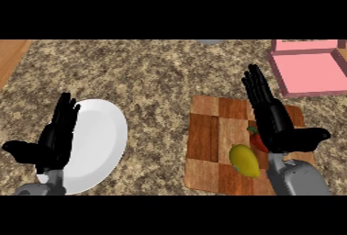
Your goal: Pick the bell pepper from the cutting board and place it in the cardboard box
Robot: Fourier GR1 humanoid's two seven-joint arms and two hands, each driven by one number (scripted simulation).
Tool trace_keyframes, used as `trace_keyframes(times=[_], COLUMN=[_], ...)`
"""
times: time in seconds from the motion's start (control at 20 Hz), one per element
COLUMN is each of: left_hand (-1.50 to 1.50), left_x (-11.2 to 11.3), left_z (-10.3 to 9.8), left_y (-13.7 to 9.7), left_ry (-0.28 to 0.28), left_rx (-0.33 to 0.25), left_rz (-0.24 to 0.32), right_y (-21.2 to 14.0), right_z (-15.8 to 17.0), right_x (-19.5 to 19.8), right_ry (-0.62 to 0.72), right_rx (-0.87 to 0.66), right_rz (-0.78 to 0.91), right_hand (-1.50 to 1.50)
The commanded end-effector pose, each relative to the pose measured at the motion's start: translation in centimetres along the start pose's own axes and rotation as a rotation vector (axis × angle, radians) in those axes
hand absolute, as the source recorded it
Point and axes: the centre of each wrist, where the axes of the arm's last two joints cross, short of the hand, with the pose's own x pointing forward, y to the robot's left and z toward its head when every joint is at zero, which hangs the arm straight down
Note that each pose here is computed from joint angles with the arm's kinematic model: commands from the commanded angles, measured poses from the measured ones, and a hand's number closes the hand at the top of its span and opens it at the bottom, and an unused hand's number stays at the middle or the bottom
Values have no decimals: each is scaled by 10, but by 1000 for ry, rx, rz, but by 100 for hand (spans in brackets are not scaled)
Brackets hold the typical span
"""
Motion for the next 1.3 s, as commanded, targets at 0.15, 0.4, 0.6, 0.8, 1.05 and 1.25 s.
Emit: trace_keyframes(times=[0.15, 0.4, 0.6, 0.8, 1.05, 1.25], left_hand=[0, 0, 0, 0, 0, 0], left_x=[27, 24, 21, 34, 44, 45], left_z=[-16, -11, -4, -7, -5, -12], left_y=[-32, -36, -38, -60, -66, -71], left_ry=[-71, -58, -21, -44, -46, -49], left_rx=[-260, -370, -420, -458, -463, -476], left_rz=[-190, -228, -249, -254, -246, -263], right_y=[-34, -94, -117, -113, -118, -107], right_z=[41, 30, 64, 90, 111, 117], right_x=[-25, 0, -14, 1, 72, 102], right_ry=[120, -26, -156, -305, -212, -64], right_rx=[158, 175, 239, 209, 235, 361], right_rz=[150, 736, 1023, 1156, 1249, 1240], right_hand=[-150, -150, -150, -150, -150, -150])
